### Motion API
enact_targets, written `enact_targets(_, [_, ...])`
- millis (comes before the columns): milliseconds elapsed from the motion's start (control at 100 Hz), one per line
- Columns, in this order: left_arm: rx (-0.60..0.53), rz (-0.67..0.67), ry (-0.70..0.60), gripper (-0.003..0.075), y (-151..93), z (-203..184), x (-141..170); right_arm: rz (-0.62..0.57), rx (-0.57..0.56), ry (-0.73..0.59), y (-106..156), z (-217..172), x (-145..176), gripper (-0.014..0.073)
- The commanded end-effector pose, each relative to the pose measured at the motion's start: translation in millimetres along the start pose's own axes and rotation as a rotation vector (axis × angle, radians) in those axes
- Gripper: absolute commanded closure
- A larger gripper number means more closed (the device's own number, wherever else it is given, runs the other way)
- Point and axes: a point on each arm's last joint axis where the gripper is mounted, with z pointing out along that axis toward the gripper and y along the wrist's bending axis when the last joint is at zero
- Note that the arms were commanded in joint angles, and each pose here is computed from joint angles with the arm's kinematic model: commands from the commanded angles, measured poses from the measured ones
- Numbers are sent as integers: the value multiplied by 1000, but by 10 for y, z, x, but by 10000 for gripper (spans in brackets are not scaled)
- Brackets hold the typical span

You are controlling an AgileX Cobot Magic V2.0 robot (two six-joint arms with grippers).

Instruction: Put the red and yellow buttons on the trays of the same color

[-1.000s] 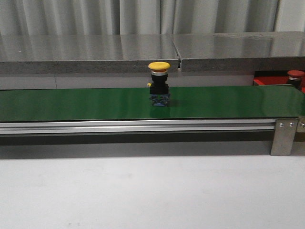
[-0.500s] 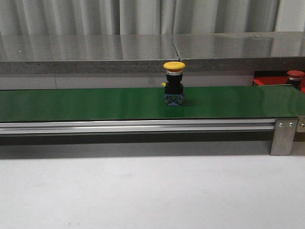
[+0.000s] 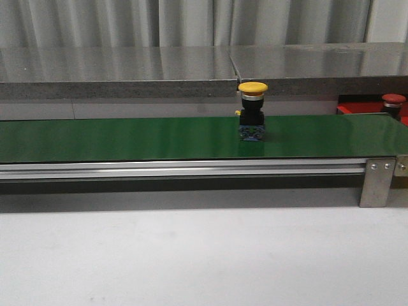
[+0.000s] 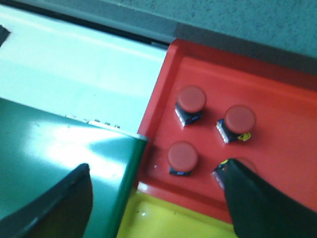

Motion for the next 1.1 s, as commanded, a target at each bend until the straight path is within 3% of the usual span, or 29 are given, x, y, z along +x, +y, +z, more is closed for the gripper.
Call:
enact_targets(0, [1, -16, -87, 739, -4, -29, -142, -8, 37, -101, 172, -336, 4, 48])
enact_targets(170, [1, -16, -87, 739, -4, -29, -142, -14, 7, -76, 359, -276, 328, 50])
enact_targets(320, [1, -16, -87, 739, -4, -29, -142, -34, -69, 13, 606, 22, 597, 50])
enact_targets(500, [1, -16, -87, 739, -4, -29, -142, -130, -103, 32, 976, 374, 771, 50])
enact_targets(810, [1, -16, -87, 739, -4, -29, -142, -237, -153, 37, 1413, 786, 772, 50])
enact_targets(1090, [1, -16, -87, 739, -4, -29, -142, -268, -149, -13, 1552, 916, 638, 50])
